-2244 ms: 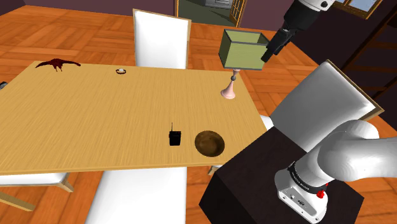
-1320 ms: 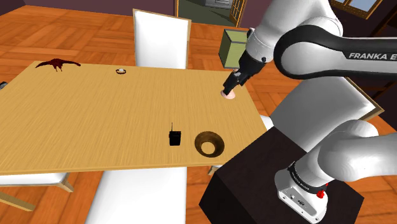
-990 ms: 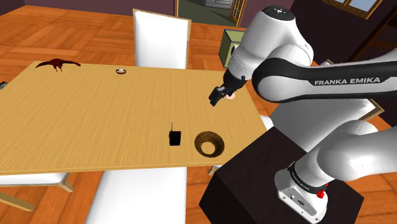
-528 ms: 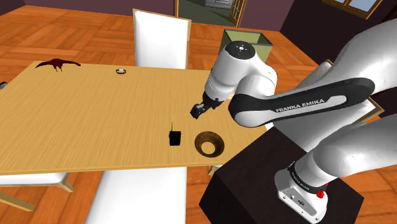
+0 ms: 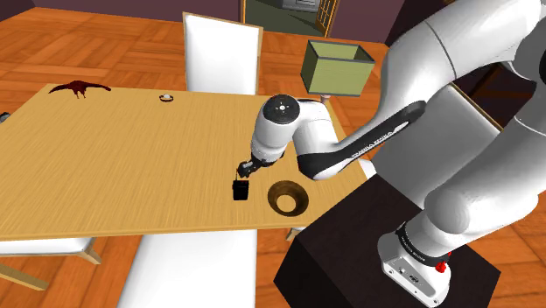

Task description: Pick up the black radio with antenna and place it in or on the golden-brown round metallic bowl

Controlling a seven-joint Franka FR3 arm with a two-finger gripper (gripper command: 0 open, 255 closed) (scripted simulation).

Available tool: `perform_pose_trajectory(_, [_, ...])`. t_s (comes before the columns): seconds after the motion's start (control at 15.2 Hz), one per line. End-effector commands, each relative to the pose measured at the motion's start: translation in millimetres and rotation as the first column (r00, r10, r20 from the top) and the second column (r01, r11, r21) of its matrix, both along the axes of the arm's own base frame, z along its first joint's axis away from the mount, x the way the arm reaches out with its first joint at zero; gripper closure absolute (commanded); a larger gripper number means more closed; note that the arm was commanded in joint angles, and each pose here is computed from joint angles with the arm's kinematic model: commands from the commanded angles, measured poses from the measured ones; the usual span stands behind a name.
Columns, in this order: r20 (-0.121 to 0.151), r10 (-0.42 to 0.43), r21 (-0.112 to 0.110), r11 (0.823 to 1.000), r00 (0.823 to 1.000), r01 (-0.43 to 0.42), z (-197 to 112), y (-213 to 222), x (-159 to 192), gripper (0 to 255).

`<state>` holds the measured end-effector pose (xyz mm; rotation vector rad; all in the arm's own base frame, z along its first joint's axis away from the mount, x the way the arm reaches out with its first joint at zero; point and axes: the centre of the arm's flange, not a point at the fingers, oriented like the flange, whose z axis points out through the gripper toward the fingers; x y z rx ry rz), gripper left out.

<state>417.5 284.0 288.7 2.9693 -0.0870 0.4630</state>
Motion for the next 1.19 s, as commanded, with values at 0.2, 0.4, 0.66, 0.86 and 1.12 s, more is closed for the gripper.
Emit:
perform_pose_trajectory(0.2, [0.031, -0.040, -0.024, 0.999, 0.999, 0.040, -61, 29, 25, 0])
perform_pose_trajectory(0.4, [0.044, -0.063, -0.038, 0.997, 0.997, 0.064, -94, 47, 41, 0])
perform_pose_trajectory(0.66, [0.045, -0.065, -0.039, 0.997, 0.997, 0.067, -112, 46, 48, 0])
perform_pose_trajectory(0.86, [0.045, -0.065, -0.039, 0.997, 0.997, 0.067, -127, 43, 53, 0])
perform_pose_trajectory(1.12, [0.045, -0.065, -0.039, 0.997, 0.997, 0.067, -134, 41, 56, 0])
